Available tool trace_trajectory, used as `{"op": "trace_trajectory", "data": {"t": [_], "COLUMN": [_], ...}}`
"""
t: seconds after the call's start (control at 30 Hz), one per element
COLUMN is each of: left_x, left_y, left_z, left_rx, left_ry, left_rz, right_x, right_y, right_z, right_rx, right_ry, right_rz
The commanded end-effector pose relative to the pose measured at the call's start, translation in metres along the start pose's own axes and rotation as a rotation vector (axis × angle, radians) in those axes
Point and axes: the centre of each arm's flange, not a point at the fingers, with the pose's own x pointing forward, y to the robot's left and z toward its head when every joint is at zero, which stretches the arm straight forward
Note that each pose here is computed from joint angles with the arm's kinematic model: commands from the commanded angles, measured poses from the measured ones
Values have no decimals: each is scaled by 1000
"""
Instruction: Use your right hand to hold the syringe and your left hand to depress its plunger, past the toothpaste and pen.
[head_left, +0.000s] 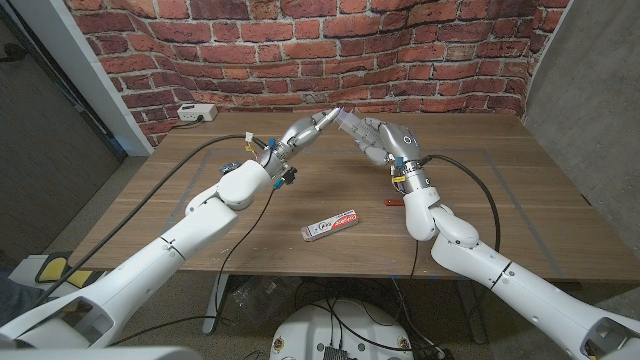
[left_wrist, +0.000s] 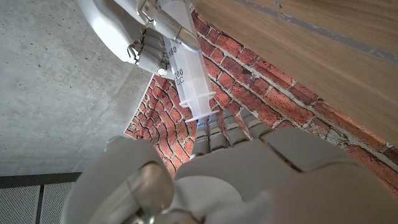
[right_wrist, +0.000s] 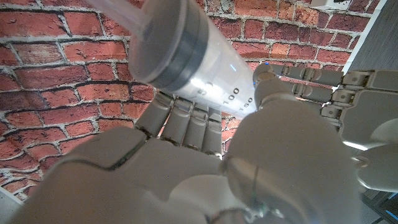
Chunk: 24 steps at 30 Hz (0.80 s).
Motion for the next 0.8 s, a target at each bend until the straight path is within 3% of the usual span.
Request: {"op": "trace_trajectory", "data": {"t": [0.03,0.47,0.8], "left_x": [-4,-12,-30], "left_y": [7,13,27], "left_z": [-2,-5,-7], "left_rx": [-1,-10,-6], "left_ry": [0,-7,16], "left_rz": [27,69,122], "right_x": [0,-5,-5], "right_y": [2,0,-3], "right_z": [-2,-4,-9], "right_rx": [-2,-6,-26], "right_ry": [12,27,48], "right_rz": [-3,-7,-5]}}
